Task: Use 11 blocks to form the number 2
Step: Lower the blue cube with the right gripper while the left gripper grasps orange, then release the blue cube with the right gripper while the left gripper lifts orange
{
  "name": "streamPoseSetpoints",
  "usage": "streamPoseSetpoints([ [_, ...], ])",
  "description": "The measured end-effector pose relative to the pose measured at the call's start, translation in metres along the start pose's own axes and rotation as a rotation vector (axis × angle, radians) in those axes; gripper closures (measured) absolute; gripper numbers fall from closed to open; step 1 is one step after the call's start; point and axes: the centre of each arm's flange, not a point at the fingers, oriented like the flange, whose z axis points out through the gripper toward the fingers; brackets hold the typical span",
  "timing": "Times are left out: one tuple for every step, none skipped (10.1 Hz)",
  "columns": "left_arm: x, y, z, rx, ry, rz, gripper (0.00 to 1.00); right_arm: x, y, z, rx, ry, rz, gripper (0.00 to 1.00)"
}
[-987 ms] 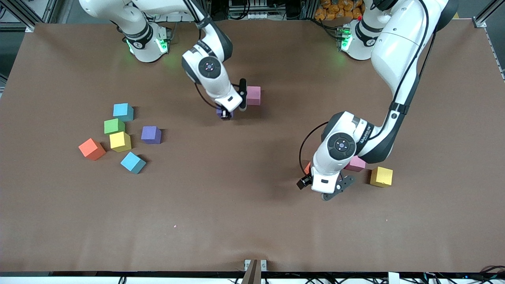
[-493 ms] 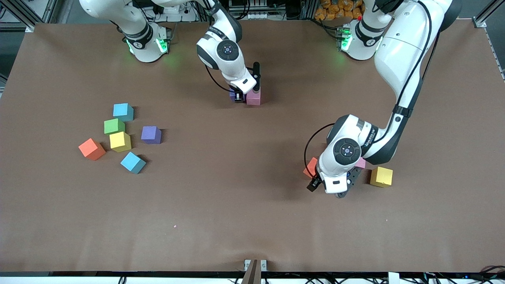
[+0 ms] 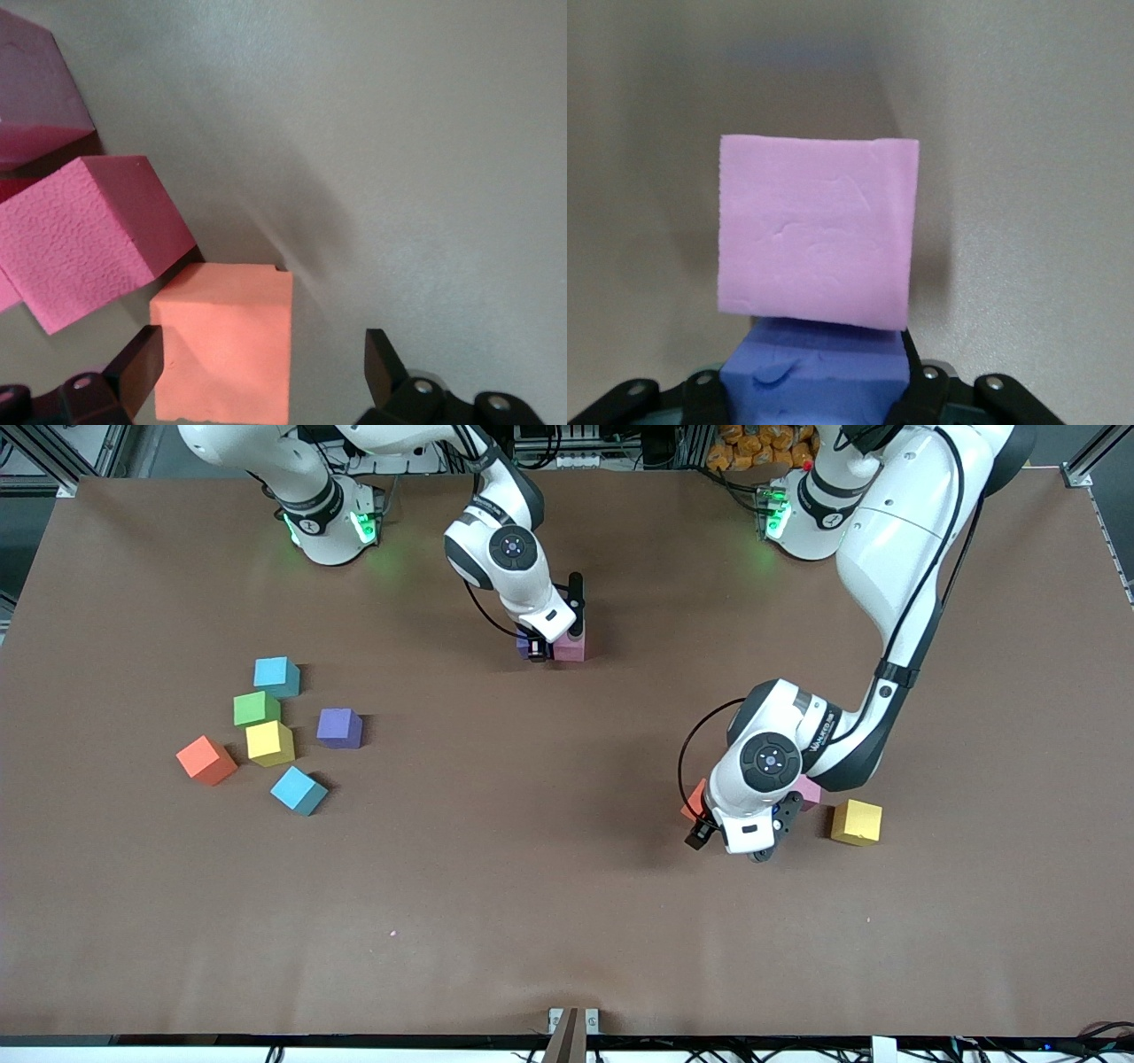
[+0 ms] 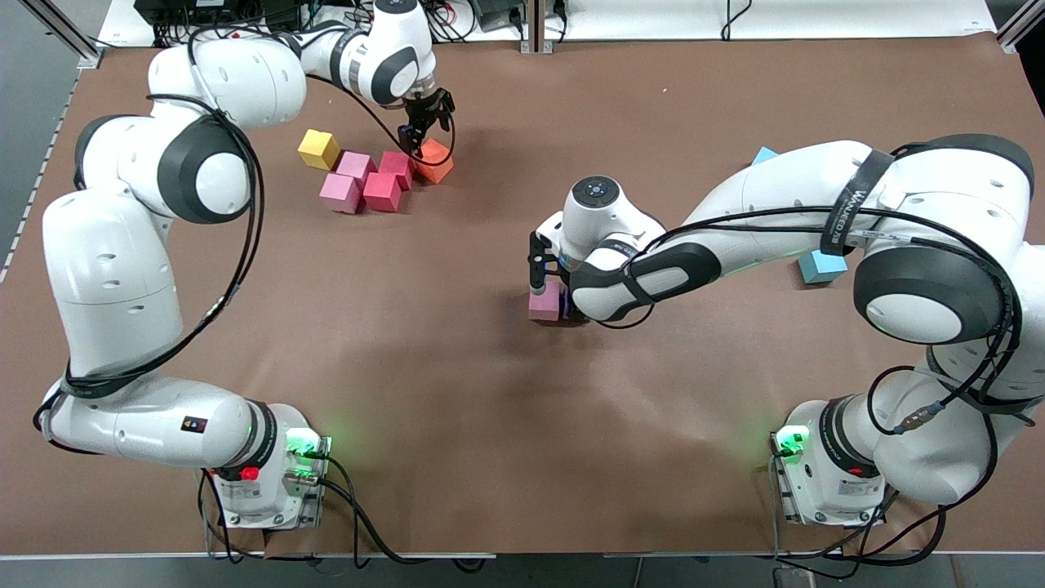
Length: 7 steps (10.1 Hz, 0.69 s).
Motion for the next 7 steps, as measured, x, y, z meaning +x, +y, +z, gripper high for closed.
streamPoseSetpoints([
  [-0.0030, -0.0032, 0.0060, 0.013, -0.003, 0.004, 0.00, 0.0002, 0.0002, 0.0003, 0.000, 0.000, 0.000, 0.39],
  [-0.0043, -0.0052, 0.0091, 0.020, -0.004, 0.006, 0.00, 0.0005, 0.0006, 0.0008, 0.000, 0.000, 0.009, 0.39],
  [-0.0051, -0.0061, 0.0105, 0.024, -0.005, 0.007, 0.00, 0.0011, 0.0012, 0.0016, 0.001, 0.000, 0.027, 0.39],
  [-0.0059, -0.0068, 0.0112, 0.026, -0.005, 0.008, 0.00, 0.0024, 0.0019, 0.0017, 0.000, 0.002, 0.037, 0.39],
  [-0.0066, -0.0077, 0.0120, 0.029, -0.005, 0.010, 0.00, 0.0033, 0.0020, 0.0017, -0.001, 0.002, 0.038, 0.39],
  [-0.0072, -0.0086, 0.0129, 0.032, -0.006, 0.011, 0.00, 0.0041, 0.0018, 0.0019, -0.001, 0.003, 0.038, 0.39],
  [-0.0075, -0.0094, 0.0142, 0.034, -0.006, 0.011, 0.00, 0.0049, 0.0013, 0.0028, 0.000, 0.002, 0.037, 0.39],
])
